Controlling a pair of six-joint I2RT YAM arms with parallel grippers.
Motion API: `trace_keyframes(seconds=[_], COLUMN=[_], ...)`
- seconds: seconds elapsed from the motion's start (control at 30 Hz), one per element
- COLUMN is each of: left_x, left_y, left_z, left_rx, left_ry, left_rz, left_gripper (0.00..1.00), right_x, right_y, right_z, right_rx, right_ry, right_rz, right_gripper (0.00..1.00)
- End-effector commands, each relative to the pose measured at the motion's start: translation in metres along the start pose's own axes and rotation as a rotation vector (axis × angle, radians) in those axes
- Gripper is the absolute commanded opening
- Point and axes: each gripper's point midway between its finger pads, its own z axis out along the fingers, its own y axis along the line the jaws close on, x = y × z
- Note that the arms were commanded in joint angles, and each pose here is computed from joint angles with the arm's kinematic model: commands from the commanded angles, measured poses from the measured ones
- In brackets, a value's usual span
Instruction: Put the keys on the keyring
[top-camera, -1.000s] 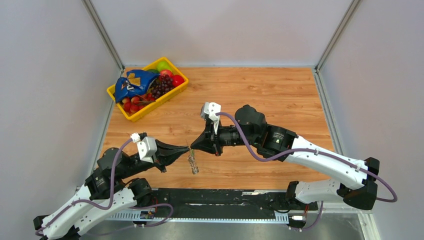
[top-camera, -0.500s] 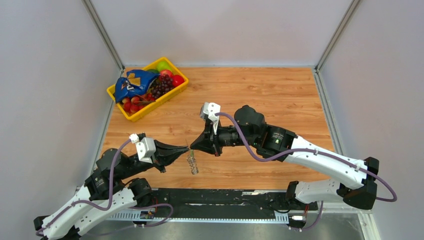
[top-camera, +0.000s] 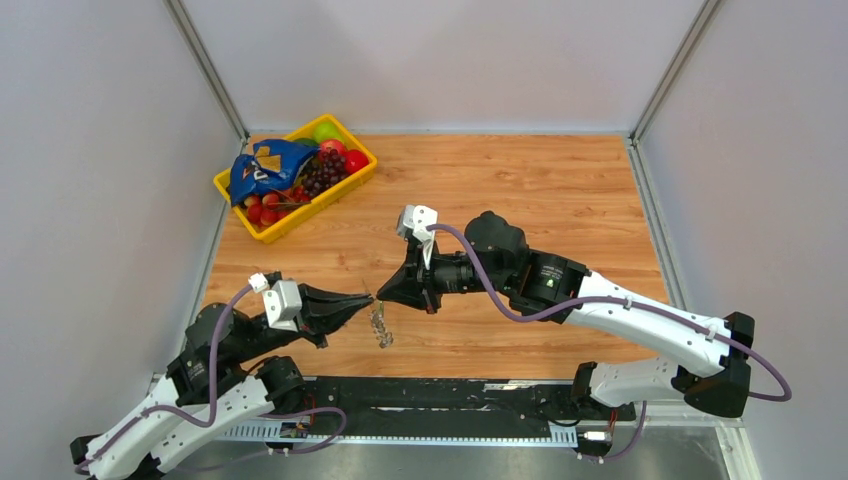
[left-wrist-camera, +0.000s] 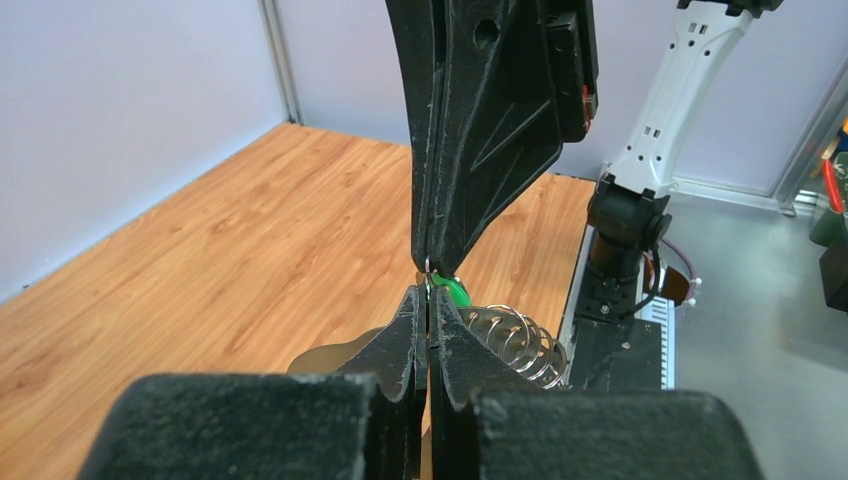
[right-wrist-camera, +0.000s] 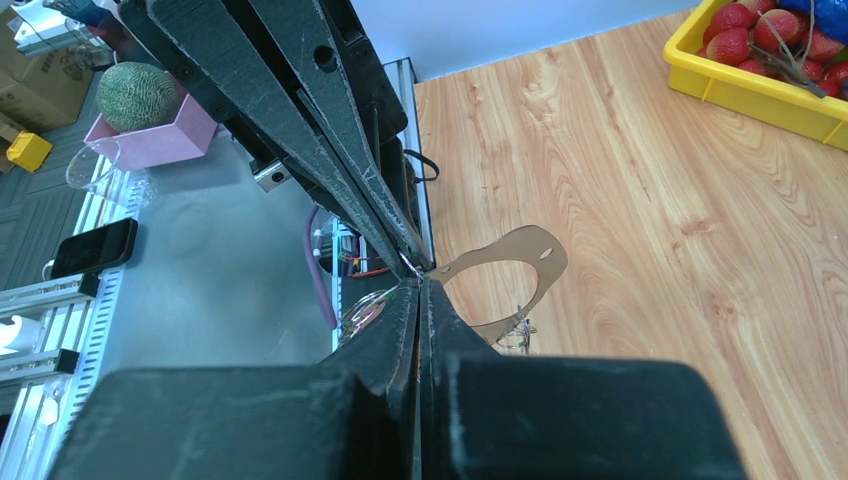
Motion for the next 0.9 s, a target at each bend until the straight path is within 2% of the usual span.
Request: trace_keyframes(seconds=[0.0,0.63,0.87], left_x=[-0.031,-0.045,-0.047], left_y=[-0.013,-0.03,-0.031], left_z=[-0.003,-0.016,-0.016], left_rx=[0.068,0.15,0.154], left_ry=[-0.123,-0.22,-0.231], left_rz=[0.031,0.061,0.064], left_gripper=[0.0,0.0,0.0], right_x=[-0.017,-0.01,-0.002], right_y=[-0.005,-0.003,0.005], right_z=[0.002,0.005,0.001], right_rx=[0.036,0.012,-0.037], right_ry=[-0.057,-0.045,-0.033], right_rz=[0.005,0.041,0.024], right_gripper=[0.0,0.0,0.19])
